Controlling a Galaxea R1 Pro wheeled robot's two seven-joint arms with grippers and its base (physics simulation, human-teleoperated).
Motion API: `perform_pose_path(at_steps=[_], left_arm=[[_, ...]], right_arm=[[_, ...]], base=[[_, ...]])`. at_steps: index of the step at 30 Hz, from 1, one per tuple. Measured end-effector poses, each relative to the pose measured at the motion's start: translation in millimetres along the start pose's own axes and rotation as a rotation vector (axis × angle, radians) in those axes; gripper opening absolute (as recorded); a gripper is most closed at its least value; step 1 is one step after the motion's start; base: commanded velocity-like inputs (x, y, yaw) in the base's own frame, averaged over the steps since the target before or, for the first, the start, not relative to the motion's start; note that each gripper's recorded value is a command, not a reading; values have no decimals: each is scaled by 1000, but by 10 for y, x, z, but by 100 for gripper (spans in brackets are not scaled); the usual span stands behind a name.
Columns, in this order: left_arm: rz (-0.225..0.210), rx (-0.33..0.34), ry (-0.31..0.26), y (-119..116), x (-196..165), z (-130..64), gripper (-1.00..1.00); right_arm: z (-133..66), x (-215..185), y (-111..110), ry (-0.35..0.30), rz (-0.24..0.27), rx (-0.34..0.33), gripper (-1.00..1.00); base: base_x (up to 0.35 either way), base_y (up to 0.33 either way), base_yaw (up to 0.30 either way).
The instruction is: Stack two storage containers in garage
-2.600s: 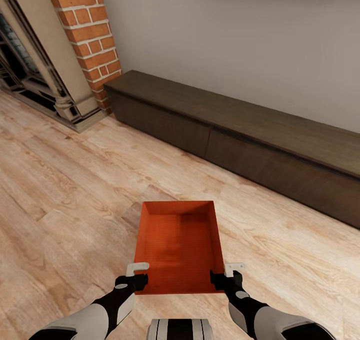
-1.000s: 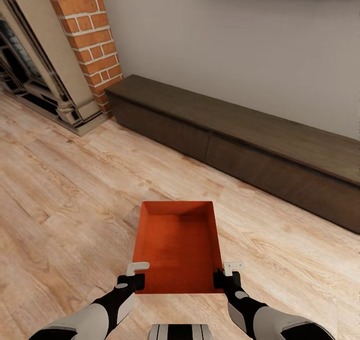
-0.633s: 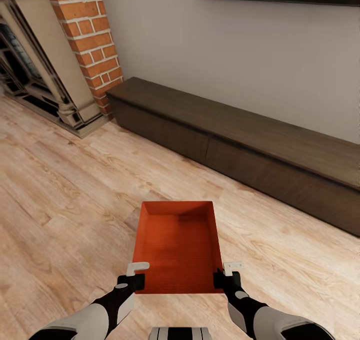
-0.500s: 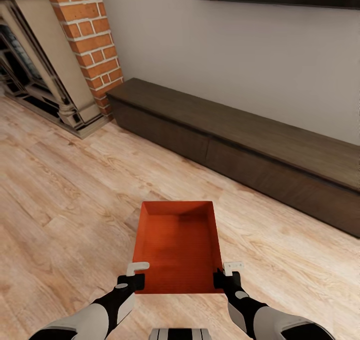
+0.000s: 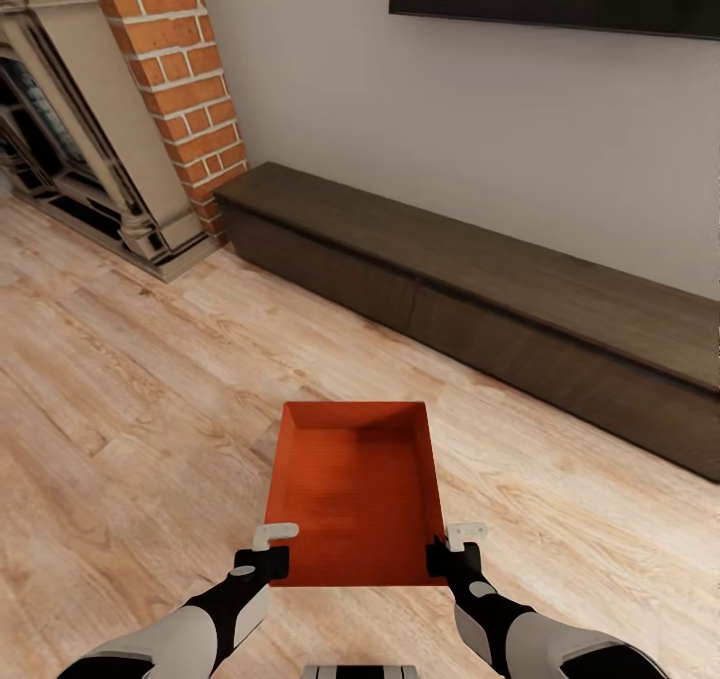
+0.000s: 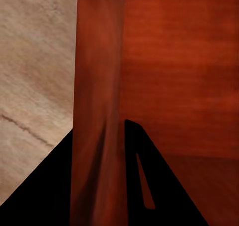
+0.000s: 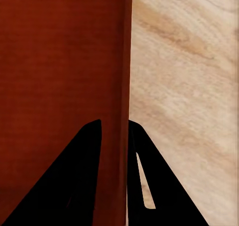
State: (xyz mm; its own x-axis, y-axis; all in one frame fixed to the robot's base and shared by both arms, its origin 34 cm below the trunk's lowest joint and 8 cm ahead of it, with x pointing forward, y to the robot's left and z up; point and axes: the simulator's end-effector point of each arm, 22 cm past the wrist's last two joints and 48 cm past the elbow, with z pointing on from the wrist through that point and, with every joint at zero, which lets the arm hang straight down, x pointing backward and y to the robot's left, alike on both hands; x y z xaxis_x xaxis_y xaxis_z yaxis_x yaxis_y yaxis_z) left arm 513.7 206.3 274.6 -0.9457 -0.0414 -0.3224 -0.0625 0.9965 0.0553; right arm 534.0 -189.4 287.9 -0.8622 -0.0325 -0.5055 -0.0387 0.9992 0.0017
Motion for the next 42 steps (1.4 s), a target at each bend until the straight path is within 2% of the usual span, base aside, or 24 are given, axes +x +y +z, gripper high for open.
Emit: perform_pose_path(at_steps=[42], left_arm=[[0,0,2,38,-363,-741,-100]], right_arm=[[-653,-505,-4,1,-1,0,-100]], base=[[0,0,0]])
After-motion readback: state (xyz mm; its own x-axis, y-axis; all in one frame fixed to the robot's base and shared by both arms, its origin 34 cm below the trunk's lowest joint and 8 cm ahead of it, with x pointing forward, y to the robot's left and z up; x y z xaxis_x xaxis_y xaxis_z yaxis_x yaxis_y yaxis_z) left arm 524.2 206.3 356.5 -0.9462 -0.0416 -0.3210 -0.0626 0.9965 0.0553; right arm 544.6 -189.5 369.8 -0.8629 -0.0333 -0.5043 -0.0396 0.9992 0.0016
